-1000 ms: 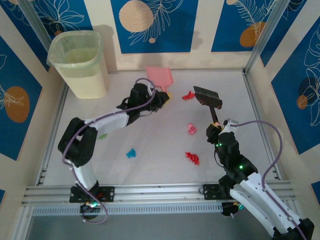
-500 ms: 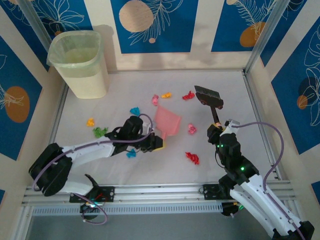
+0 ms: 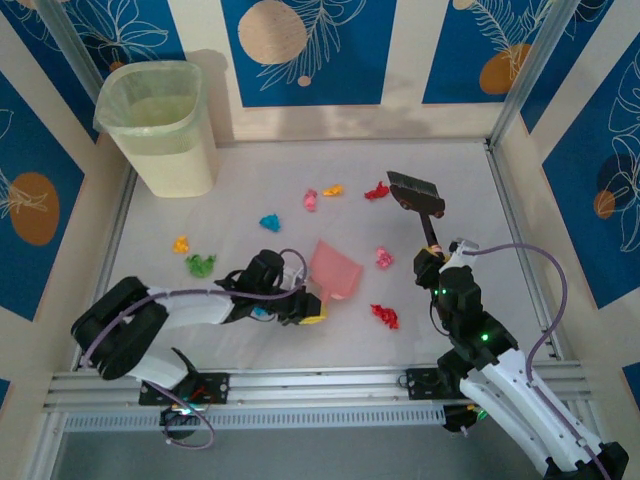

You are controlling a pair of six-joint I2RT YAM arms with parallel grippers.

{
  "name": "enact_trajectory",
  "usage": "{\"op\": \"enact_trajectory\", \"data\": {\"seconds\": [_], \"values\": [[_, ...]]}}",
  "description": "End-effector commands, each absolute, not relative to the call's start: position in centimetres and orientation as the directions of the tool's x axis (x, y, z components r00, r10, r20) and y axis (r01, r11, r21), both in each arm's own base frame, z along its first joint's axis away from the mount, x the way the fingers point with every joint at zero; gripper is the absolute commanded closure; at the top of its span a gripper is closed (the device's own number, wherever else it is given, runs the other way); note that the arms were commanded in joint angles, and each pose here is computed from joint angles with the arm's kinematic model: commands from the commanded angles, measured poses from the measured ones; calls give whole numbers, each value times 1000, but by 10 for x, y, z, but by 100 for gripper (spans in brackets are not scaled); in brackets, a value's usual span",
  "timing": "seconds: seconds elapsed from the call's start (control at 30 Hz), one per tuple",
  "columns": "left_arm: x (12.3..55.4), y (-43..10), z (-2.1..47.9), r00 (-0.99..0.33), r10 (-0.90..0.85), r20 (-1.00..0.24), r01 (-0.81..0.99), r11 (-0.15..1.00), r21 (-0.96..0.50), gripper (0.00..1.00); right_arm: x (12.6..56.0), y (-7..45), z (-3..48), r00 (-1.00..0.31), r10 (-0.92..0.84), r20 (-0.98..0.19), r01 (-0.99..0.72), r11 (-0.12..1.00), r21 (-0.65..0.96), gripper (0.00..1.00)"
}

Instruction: Sweep away the paper scraps from the table

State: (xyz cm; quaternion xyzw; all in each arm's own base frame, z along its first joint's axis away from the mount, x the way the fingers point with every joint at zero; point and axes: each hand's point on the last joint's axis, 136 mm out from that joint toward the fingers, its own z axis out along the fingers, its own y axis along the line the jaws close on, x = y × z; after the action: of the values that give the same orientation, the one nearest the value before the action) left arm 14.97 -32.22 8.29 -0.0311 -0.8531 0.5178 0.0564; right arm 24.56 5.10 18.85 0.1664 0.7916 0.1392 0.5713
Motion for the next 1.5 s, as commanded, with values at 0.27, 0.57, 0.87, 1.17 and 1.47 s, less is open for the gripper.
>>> {"op": "enact_trajectory", "data": {"seconds": [0.27, 0.57, 0.87, 1.17, 1.47], "values": [[167, -346, 60, -982, 144, 122, -60, 378, -924, 73, 254, 55, 203, -256, 441, -860, 86, 897, 434, 100], [178, -346, 57, -989, 113, 98, -49, 376, -925, 39, 254, 54, 203, -254, 439, -862, 91, 898, 431, 100], [182, -312, 75, -992, 71, -105, 127, 570, -811, 17, 254, 53, 203, -253, 438, -862, 96, 898, 429, 100], [173, -278, 129, -732, 209, -648, 510, 799, -318, 4, 254, 53, 202, -254, 438, -862, 98, 899, 427, 100], [164, -305, 101, -541, 516, -664, 576, 803, 154, 3, 254, 52, 202, -255, 436, -863, 101, 900, 425, 100]]}}
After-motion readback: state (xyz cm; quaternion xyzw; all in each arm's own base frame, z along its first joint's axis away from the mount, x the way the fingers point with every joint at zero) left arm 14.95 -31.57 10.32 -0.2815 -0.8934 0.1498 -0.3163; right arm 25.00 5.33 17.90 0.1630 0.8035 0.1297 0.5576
